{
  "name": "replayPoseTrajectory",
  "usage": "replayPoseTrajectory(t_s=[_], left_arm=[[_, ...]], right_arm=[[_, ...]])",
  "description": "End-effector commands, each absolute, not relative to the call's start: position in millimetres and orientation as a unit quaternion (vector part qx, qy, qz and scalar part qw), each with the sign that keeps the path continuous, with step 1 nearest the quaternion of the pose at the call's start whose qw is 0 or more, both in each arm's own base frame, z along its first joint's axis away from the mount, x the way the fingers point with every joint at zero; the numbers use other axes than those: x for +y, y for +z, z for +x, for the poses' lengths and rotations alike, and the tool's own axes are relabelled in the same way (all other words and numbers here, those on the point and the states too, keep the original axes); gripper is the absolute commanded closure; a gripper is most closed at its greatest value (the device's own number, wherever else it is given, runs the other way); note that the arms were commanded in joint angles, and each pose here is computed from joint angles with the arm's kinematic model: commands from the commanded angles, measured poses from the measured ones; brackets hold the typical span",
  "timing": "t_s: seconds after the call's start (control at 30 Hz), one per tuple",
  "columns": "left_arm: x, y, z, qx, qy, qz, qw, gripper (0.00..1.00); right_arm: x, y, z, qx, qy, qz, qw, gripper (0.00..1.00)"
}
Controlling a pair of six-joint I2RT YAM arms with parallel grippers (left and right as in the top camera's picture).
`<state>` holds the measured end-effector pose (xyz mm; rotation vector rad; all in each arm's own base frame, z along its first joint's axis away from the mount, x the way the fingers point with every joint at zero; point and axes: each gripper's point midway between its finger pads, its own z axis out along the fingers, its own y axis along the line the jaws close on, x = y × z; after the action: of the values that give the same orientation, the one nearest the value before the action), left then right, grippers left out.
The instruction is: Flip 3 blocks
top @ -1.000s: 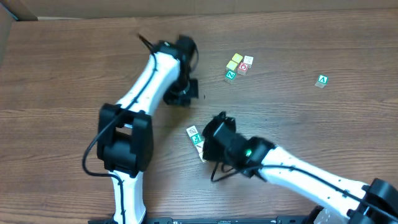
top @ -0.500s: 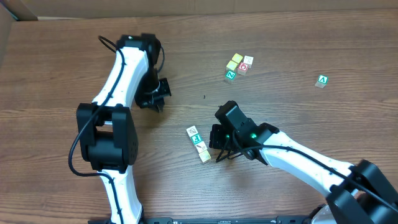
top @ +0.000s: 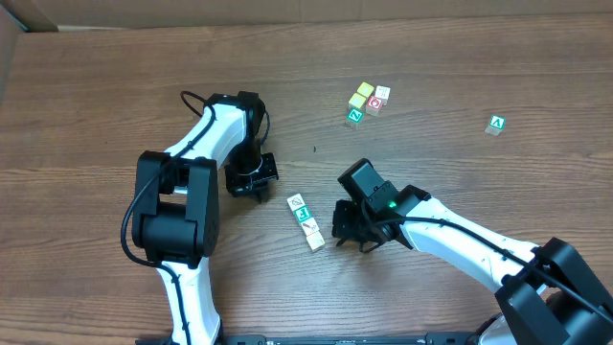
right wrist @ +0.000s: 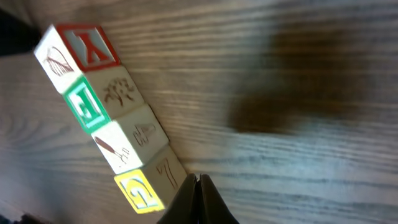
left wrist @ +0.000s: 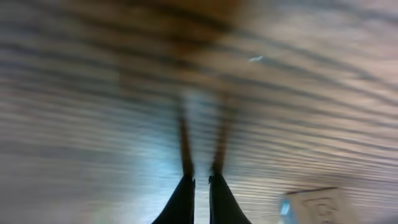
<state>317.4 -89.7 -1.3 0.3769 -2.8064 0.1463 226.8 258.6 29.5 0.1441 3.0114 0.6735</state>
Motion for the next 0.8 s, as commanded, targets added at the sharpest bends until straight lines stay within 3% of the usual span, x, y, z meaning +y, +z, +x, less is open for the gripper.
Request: replayPoseTrajectory(t_s=[0.0,0.77], left_arm=[[-118,-5,317,-0.977,0.099,0.114,0.152,0.96],[-128,-11,301,-0.977,0.089,0.095,0.168,0.96]], right_arm=[[263,29,220,0.974,0.222,0.043,0.019,0.96],[262,18,210,0.975,0.217,0.053,0.017,0.96]])
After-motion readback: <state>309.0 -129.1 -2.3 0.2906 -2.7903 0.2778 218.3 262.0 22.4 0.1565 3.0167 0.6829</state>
